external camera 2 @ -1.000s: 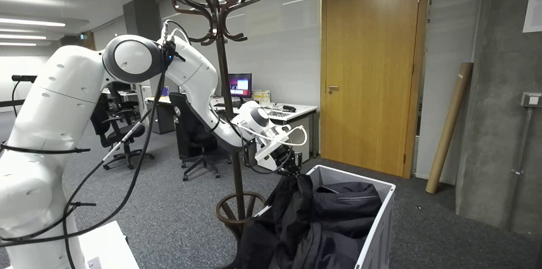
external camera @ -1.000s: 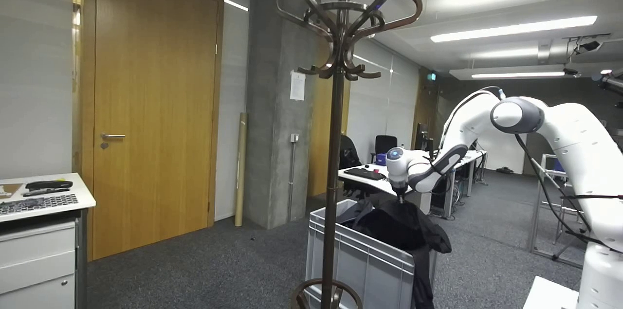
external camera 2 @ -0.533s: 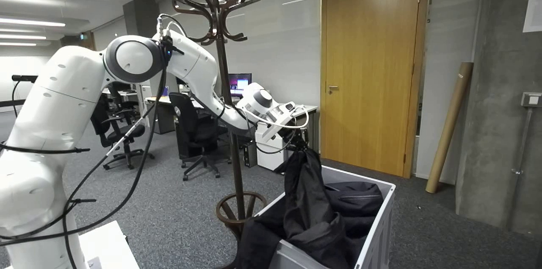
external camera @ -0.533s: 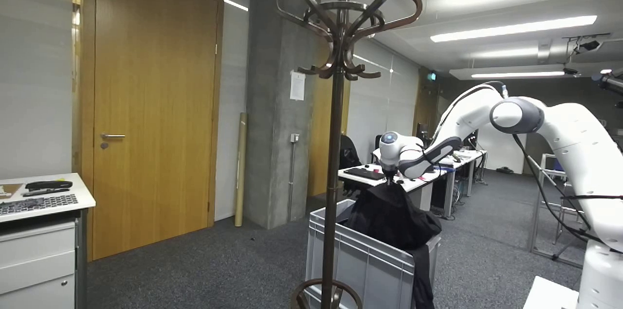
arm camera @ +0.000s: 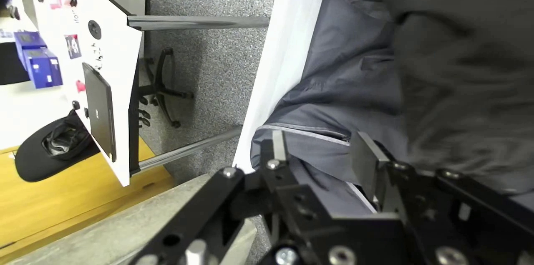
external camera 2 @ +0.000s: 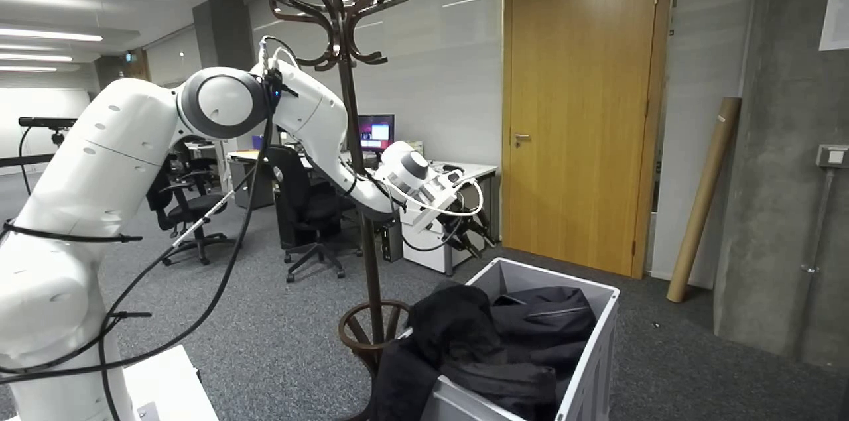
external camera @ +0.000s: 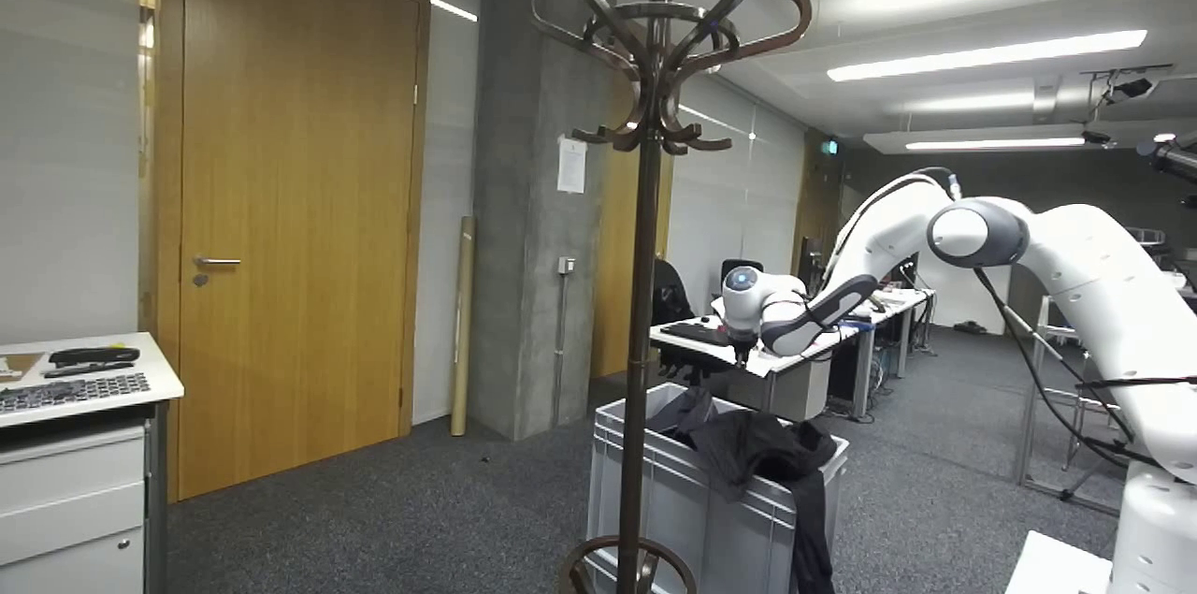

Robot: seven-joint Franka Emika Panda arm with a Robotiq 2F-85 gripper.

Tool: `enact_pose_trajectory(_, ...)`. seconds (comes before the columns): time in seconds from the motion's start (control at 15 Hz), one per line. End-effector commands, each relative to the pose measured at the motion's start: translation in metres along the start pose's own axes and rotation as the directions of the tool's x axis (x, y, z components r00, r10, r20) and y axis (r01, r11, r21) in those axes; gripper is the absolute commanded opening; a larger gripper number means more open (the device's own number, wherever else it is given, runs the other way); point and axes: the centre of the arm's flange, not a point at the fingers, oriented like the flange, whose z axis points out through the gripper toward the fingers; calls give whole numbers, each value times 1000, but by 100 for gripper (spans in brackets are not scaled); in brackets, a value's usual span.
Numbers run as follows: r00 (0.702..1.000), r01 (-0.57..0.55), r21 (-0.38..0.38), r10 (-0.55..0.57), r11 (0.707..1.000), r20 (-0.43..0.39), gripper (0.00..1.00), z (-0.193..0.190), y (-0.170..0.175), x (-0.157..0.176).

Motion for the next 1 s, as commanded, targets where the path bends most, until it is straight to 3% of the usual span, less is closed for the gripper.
enact_pose_trajectory(0.0,998,-26,-5,25,1000,-53,81,0,-16,-12)
enact_pose_trajectory(0.13,997,-24,42,27,999,-78,96,-2,-33,-21)
enact_pose_trajectory(0.2,996,-8,63,14,998,-89,99,-3,-44,-26)
enact_pose_trajectory(0.4,990,82,151,-63,985,-129,100,-6,-79,-45)
enact_pose_trajectory(0.73,961,222,276,-161,935,-224,100,-19,-144,-67)
enact_pose_trajectory(0.93,959,259,278,-213,925,-186,100,-31,-176,-66)
